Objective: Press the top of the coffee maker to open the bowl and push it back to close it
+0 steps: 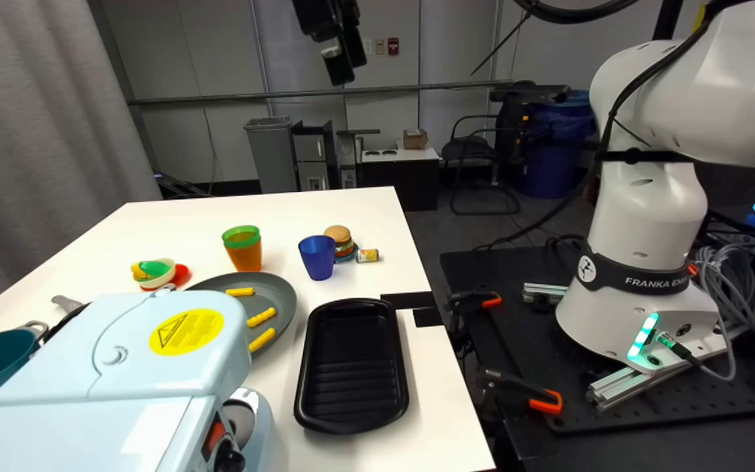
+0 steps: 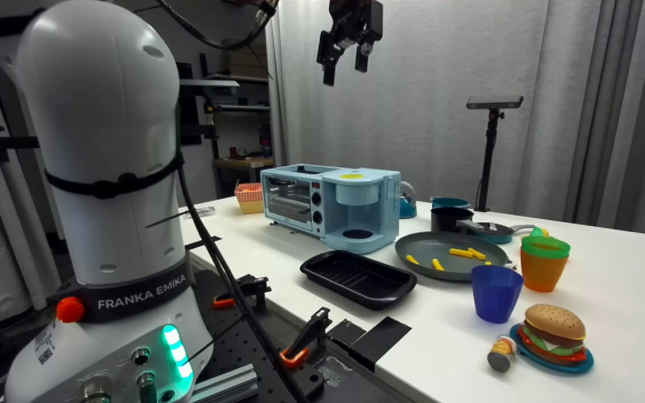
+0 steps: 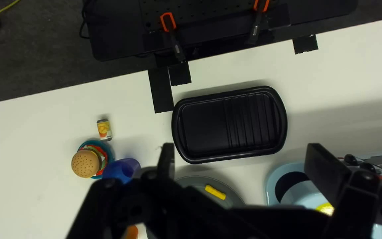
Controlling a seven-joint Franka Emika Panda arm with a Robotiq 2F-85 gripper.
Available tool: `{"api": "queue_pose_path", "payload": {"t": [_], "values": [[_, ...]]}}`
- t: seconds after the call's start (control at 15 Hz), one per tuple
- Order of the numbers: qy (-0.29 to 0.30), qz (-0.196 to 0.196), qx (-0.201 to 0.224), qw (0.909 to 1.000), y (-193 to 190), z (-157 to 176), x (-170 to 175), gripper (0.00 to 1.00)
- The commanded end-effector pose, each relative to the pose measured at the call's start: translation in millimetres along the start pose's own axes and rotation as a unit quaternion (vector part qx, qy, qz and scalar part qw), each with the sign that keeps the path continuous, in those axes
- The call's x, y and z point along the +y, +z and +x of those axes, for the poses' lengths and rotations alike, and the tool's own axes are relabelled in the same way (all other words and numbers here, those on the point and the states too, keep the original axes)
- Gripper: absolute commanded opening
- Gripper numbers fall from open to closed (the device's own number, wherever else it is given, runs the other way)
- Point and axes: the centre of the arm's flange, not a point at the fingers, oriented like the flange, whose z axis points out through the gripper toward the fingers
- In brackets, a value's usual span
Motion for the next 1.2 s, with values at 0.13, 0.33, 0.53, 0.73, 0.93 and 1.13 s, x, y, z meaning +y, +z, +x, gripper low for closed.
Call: {"api": "queue_pose_path", "payload": {"t": [0.13,0.33,0.53,0.73,0.93,1.13], "values": [[0.0,0.0,0.0,1.0,0.0,0.0,0.0,1.0],[0.0,0.0,0.0,1.0,0.0,0.0,0.0,1.0],[0.003,0.001,0.004,1.0,0.3,2.3,1.3,1.0],[0.006,-0.001,0.014,0.9999,2.7,6.2,3.0,1.0],[0.006,-0.005,0.03,0.9995,4.8,10.9,-1.1,1.0],[0.002,-0.008,0.049,0.9988,3.5,13.8,-6.7,0.68]]}}
